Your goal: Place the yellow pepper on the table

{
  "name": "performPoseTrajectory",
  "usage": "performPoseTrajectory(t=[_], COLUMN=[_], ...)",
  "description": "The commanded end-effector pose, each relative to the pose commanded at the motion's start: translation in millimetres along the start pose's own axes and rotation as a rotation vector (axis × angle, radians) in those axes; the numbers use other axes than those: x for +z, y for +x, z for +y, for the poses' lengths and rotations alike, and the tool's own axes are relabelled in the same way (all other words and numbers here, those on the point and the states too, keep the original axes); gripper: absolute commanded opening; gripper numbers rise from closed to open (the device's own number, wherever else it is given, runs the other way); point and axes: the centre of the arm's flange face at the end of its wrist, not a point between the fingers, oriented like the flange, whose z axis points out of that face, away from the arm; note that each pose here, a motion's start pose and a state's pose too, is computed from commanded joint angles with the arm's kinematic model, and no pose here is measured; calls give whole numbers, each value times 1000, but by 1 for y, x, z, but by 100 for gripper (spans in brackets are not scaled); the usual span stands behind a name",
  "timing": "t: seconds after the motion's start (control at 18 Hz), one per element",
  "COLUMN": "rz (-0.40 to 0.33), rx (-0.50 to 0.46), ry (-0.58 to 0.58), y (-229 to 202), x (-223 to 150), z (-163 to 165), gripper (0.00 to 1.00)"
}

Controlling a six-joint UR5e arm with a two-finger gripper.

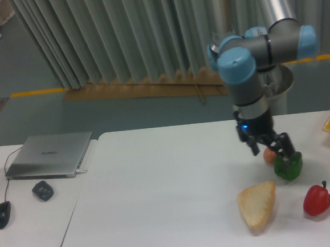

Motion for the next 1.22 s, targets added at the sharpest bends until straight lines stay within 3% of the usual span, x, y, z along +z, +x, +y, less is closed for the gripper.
performPoseTrajectory(t=[0.44,0.67,1.22], rz=[34,45,66], rx=[190,308,414], ry=[66,106,117], y=[-53,-82,-98], x=[20,41,71], z=[103,196,259], gripper=[100,100,100])
